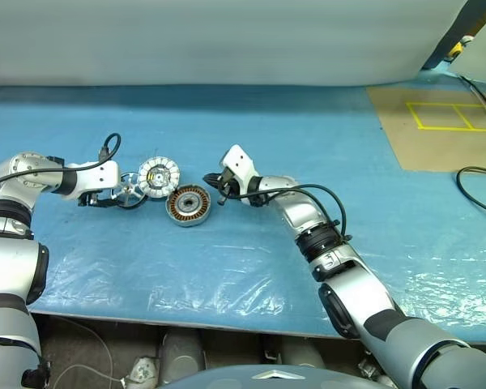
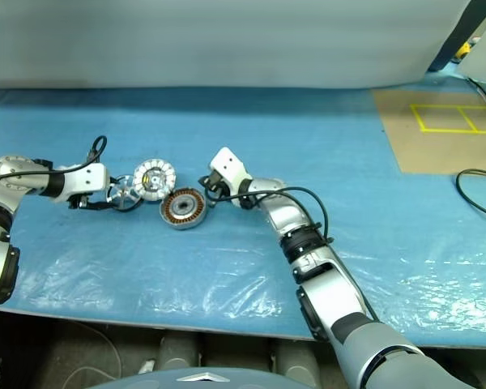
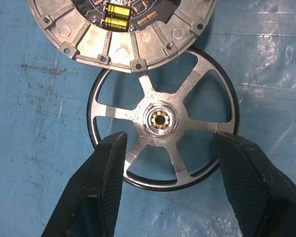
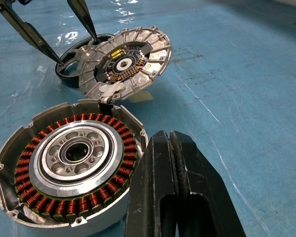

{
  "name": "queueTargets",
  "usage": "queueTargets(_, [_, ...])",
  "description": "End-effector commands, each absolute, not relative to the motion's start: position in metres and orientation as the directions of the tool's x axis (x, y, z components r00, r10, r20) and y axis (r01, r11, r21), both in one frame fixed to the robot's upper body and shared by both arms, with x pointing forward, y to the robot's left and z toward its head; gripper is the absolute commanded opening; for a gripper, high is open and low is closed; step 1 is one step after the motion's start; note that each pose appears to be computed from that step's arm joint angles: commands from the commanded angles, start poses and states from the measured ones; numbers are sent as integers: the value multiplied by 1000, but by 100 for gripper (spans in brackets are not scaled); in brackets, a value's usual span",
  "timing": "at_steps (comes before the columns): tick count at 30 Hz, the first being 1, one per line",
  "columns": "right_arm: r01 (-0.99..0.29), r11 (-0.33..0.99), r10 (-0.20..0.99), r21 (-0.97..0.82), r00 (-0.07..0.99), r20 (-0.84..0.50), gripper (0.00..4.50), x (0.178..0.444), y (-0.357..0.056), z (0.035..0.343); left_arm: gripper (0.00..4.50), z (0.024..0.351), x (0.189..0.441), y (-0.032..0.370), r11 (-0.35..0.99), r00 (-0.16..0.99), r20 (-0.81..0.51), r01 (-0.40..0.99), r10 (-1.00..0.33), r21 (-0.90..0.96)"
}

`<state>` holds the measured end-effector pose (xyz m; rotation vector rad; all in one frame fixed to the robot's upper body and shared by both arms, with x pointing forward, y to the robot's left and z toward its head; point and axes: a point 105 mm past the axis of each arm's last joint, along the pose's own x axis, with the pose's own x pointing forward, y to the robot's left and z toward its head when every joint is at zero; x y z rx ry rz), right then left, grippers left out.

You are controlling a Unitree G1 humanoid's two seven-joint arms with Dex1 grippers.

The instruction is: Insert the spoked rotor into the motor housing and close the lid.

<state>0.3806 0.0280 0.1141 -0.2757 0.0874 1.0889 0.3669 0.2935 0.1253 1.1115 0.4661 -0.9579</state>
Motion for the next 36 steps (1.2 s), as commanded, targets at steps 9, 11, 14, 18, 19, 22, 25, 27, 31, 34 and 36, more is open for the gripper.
queueTargets(9, [-882,425,875,-203,458,-156,0,379,34,129,290,136,377,296,148,625,-676,768,-390,624])
queueTargets(11, [-882,426,875,-203,458,-158,0,380,33,129,290,136,377,293,141,625,-671,765,-399,628])
queueTargets(14, [-881,426,874,-204,460,-159,0,380,33,129,290,136,378,291,139,623,-669,765,-406,629])
queueTargets(18, [-880,428,873,-206,461,-158,0,380,32,129,290,132,377,290,143,607,-685,781,-403,608])
queueTargets(19, [-880,428,873,-206,462,-158,0,380,32,129,290,131,377,290,147,605,-686,783,-404,604])
queueTargets(22, [-879,429,872,-207,463,-157,0,380,32,130,290,126,377,290,152,593,-701,795,-395,587])
queueTargets(25, [-878,430,872,-207,464,-155,0,380,32,130,290,121,377,292,163,588,-718,803,-374,573])
queueTargets(27, [-878,431,872,-208,465,-153,0,380,33,131,273,118,377,294,175,578,-732,813,-360,556])
queueTargets(31, [-876,435,871,-208,468,-151,0,381,32,131,176,117,377,295,216,578,-731,815,-364,537])
queueTargets(34, [-876,436,870,-209,469,-151,0,381,32,132,148,120,378,296,218,593,-720,804,-361,553])
queueTargets(36, [-876,435,870,-210,469,-151,0,381,32,132,148,125,378,296,218,601,-708,797,-370,563])
